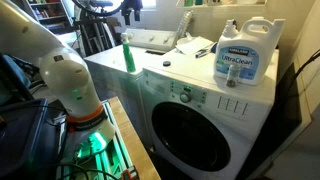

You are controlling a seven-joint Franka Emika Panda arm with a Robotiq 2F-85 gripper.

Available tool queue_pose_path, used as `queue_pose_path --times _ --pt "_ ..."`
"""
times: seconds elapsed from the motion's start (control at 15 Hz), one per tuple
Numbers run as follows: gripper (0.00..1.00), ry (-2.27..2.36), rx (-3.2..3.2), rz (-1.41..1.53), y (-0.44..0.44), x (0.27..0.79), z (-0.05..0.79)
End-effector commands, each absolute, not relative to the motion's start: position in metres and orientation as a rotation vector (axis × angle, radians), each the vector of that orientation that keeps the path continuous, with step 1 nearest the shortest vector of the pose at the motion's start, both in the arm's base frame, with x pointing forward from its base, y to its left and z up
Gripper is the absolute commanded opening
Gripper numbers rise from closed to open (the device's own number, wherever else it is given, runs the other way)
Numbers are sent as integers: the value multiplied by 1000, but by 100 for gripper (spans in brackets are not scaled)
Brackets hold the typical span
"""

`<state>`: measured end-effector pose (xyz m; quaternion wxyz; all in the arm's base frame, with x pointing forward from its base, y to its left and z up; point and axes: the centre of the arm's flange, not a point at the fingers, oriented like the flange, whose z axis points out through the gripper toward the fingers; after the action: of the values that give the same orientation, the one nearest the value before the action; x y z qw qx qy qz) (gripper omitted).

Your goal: Move the brush from the right machine to the left one

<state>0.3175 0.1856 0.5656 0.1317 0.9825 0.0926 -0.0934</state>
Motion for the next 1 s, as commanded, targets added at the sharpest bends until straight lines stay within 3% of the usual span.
queue_pose_path --times 0.0,0.8,0.93 --pt "100 269 2852 -271 186 318 566" --pt "100 269 2852 -270 186 318 566" --pt "100 290 2824 -208 195 353 570"
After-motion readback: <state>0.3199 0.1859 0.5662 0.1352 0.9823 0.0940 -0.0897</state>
